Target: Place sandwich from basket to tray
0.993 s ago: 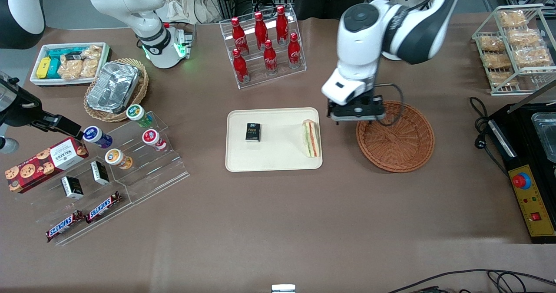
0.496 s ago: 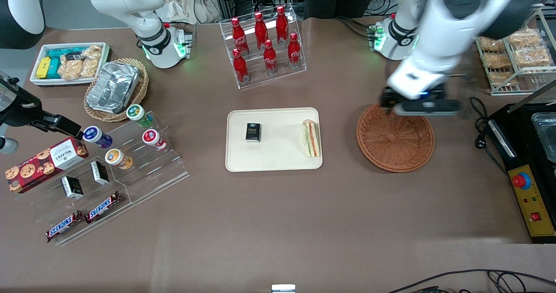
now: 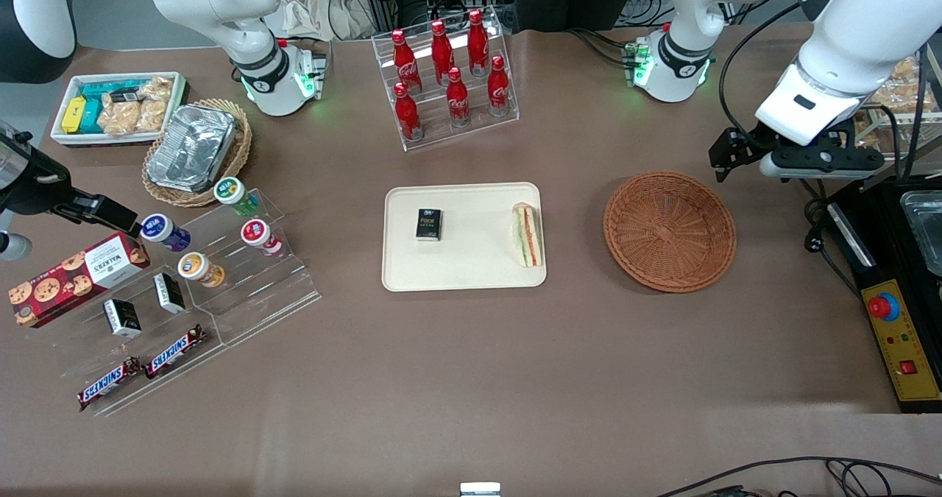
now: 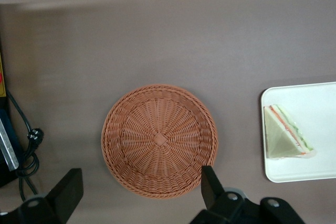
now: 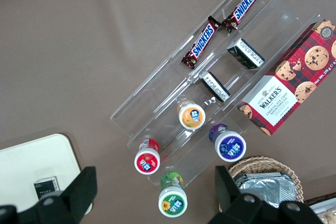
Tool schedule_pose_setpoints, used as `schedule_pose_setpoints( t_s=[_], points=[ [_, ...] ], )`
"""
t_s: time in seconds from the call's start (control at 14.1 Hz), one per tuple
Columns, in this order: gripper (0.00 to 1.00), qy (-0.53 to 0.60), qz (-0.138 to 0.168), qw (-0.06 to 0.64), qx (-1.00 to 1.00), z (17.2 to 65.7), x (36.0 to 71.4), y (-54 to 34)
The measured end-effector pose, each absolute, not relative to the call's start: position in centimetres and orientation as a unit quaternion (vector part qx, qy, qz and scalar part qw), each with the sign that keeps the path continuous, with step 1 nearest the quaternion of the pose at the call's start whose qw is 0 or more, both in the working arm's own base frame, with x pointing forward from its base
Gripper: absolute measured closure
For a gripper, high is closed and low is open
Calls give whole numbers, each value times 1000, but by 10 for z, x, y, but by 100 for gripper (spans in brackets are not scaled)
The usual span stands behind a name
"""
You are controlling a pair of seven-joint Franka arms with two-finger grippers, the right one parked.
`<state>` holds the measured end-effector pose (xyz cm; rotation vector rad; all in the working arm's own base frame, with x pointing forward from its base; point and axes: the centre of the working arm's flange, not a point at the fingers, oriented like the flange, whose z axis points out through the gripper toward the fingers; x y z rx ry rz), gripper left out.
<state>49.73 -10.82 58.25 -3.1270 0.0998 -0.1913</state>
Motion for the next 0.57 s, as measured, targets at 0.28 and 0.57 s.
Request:
schedule_pose_setpoints(
  t_s=[0.28, 0.57],
  points=[
    [0, 24, -68, 7, -997, 588, 509, -92],
    [0, 42, -58, 5, -997, 572, 533, -101]
  ],
)
